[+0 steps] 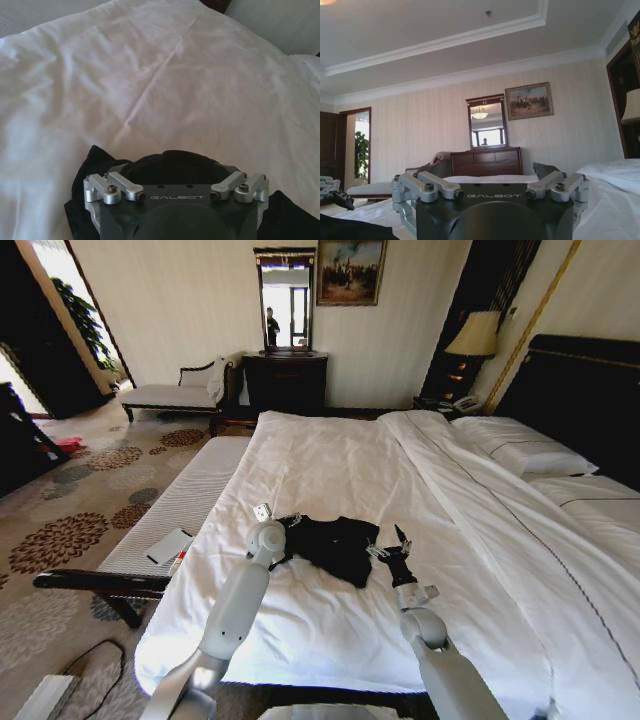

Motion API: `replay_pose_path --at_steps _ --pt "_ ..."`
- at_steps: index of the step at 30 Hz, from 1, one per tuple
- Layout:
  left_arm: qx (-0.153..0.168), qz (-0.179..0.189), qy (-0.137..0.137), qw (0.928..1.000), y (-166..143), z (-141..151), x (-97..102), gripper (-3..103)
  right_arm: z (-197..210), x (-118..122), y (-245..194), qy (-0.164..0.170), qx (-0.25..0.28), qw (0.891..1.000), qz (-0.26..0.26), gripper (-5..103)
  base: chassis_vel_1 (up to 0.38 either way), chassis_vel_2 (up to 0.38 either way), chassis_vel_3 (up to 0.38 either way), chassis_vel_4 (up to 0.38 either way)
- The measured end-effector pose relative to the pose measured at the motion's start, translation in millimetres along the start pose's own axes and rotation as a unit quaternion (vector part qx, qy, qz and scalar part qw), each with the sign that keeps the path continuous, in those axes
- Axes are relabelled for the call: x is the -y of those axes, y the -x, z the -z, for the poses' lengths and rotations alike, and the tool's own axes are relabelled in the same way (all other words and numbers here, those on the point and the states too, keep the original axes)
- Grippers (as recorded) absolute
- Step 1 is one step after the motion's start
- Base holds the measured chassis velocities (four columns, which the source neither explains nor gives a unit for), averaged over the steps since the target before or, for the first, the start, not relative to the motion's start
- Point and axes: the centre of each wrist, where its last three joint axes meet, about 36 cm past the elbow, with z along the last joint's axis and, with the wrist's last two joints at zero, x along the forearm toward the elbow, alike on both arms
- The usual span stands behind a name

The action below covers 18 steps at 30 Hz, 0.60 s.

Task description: Fold the clothes on the bed.

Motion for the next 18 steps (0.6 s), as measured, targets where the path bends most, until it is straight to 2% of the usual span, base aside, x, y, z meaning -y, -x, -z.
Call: replay_pose_path --at_steps 1,5,8,11,13,16,17,18 --pt "0.0 0.0 0.0 1.0 0.0 0.0 0.0 96 0.0 0.0 0.0 0.0 0.0 1.0 0.0 100 0.0 0.0 0.0 0.0" --pt "-0.006 0.001 -0.007 1.0 2.0 -0.7 4.8 76 -1.1 0.8 -1.5 -0.004 0.0 1.0 0.002 100 0.0 0.0 0.0 0.0" --pt "-0.007 0.001 -0.008 0.9999 1.2 -2.4 5.1 71 -0.9 1.7 -1.7 -0.005 0.001 1.0 0.001 100 0.0 0.0 0.0 0.0" --pt "-0.012 -0.003 -0.009 0.9999 -2.9 -7.8 3.0 55 -0.7 4.1 -1.9 -0.007 0.002 1.0 -0.001 100 0.0 0.0 0.0 0.0" --pt "-0.013 -0.003 -0.009 0.9999 -3.7 -9.2 1.8 55 -1.0 4.5 -2.0 -0.008 0.002 1.0 -0.001 100 0.0 0.0 0.0 0.0" --pt "-0.015 -0.003 -0.012 0.9998 -6.1 -11.7 -2.1 38 -1.5 4.0 -2.1 -0.008 0.002 1.0 -0.001 100 0.0 0.0 0.0 0.0" --pt "-0.015 -0.003 -0.012 0.9998 -6.1 -11.7 -2.1 38 -1.5 4.0 -2.1 -0.008 0.002 1.0 -0.001 100 0.0 0.0 0.0 0.0" --pt "-0.016 -0.003 -0.013 0.9998 -7.3 -12.1 -4.3 32 -1.9 3.3 -2.2 -0.008 0.002 1.0 -0.001 100 0.0 0.0 0.0 0.0"
